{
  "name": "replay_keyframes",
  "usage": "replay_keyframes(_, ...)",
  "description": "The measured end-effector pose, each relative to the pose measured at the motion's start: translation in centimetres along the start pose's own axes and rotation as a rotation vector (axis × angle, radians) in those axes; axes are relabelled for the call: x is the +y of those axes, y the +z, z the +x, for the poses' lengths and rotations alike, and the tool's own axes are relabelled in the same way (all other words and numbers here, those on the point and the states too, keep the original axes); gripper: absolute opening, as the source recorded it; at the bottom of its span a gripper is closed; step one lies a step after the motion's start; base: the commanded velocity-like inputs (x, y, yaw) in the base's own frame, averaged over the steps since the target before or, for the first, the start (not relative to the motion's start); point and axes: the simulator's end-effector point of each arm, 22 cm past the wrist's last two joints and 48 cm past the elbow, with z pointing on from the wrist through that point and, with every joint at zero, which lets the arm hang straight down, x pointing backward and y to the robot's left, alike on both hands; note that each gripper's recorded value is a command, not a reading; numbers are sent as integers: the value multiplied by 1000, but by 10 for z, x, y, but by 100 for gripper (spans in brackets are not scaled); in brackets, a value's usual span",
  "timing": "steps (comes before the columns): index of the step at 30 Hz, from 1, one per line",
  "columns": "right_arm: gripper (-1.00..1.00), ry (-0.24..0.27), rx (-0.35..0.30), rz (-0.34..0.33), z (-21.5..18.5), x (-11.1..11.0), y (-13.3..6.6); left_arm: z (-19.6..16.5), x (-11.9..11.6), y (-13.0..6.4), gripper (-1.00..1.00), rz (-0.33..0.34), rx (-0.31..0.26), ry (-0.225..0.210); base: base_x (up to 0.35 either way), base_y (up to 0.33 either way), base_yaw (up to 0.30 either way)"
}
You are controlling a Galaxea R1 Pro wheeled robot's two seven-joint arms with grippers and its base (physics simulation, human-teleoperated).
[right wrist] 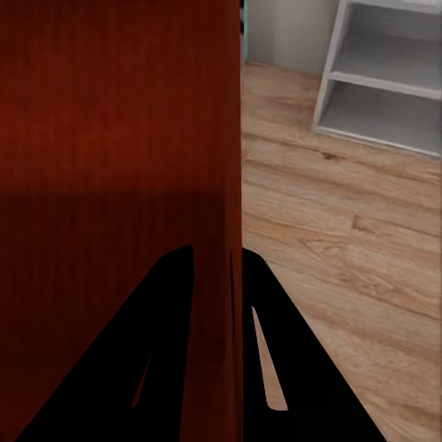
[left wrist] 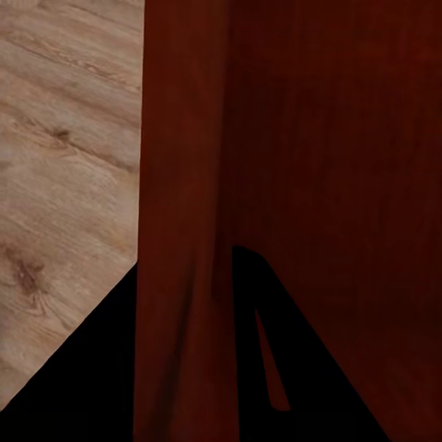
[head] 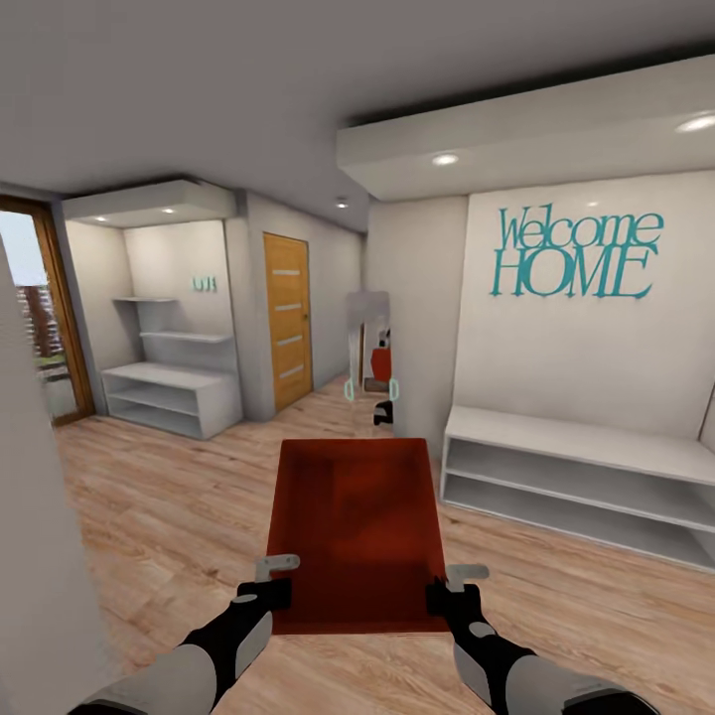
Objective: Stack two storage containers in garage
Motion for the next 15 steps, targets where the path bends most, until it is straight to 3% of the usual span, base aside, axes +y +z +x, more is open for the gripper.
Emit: replay_keyframes(15, -100, 1, 0, 0, 0, 0, 0, -1, 0, 0, -100, 0, 0, 1, 322, 0, 0)
